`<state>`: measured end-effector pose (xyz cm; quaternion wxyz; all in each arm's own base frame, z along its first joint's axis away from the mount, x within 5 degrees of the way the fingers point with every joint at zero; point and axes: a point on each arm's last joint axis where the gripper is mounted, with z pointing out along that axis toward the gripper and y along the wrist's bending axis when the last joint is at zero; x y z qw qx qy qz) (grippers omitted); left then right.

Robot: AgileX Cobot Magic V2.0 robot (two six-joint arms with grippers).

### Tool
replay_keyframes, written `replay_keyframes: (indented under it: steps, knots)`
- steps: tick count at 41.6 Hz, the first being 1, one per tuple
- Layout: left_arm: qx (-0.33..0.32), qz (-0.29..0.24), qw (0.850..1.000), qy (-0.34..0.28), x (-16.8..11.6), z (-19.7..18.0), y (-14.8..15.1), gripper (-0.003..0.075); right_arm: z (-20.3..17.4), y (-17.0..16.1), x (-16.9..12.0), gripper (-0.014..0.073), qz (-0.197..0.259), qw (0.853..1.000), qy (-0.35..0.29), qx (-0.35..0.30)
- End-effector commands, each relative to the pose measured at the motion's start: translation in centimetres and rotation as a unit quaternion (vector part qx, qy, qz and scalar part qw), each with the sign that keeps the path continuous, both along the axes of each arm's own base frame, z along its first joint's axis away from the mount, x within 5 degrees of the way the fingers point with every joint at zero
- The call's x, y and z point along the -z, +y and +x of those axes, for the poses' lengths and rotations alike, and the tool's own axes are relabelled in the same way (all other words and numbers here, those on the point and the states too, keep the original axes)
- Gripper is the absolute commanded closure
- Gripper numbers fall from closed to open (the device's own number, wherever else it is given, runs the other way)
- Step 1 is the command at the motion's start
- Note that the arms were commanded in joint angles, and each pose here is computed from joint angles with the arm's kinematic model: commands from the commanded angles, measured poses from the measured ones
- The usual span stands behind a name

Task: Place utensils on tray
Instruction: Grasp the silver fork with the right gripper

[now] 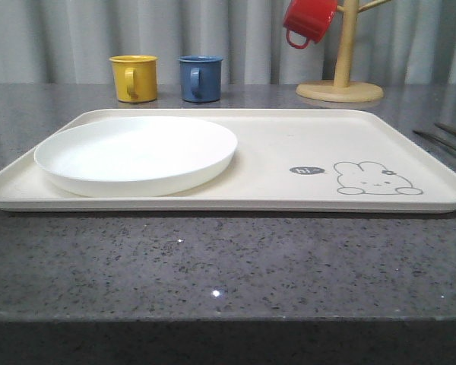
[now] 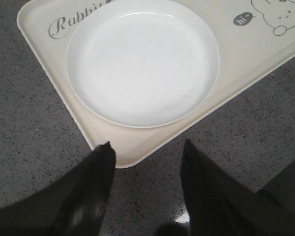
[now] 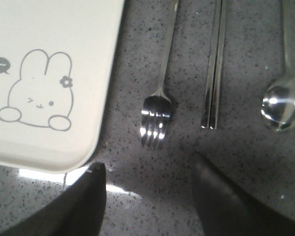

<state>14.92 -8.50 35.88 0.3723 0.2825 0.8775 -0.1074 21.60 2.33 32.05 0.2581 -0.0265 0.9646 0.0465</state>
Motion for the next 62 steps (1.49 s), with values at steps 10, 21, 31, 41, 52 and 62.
replay_keyframes:
  steps: [10,21,31,41,52,62]
  knots:
    - [-0.003,-0.03,0.999,-0.037,-1.4,0.0,-0.2,0.0407,7.2,0.6,0.7,0.0177,-0.012,0.999,0.047,-0.008]
    - [-0.003,-0.03,0.999,-0.037,-1.4,0.0,-0.2,0.0407,11.0,0.6,3.0,0.0286,-0.033,0.996,0.084,-0.011]
    - [-0.003,-0.03,0.999,-0.037,-1.4,0.0,-0.2,0.0407,12.5,0.7,4.5,0.0287,-0.035,0.994,0.104,-0.01]
    - [-0.003,-0.03,0.999,-0.037,-1.4,0.0,-0.2,0.0407,12.5,0.7,4.7,0.0515,-0.035,0.993,0.111,-0.011]
    - [-0.003,-0.03,0.999,-0.037,-1.4,0.0,-0.2,0.0407,11.6,0.7,3.3,0.057,-0.034,0.994,0.107,-0.012]
    - [-0.003,-0.03,0.999,-0.037,-1.4,0.0,-0.2,0.0407,10.2,3.5,-1.0,0.057,-0.018,0.994,0.094,-0.054]
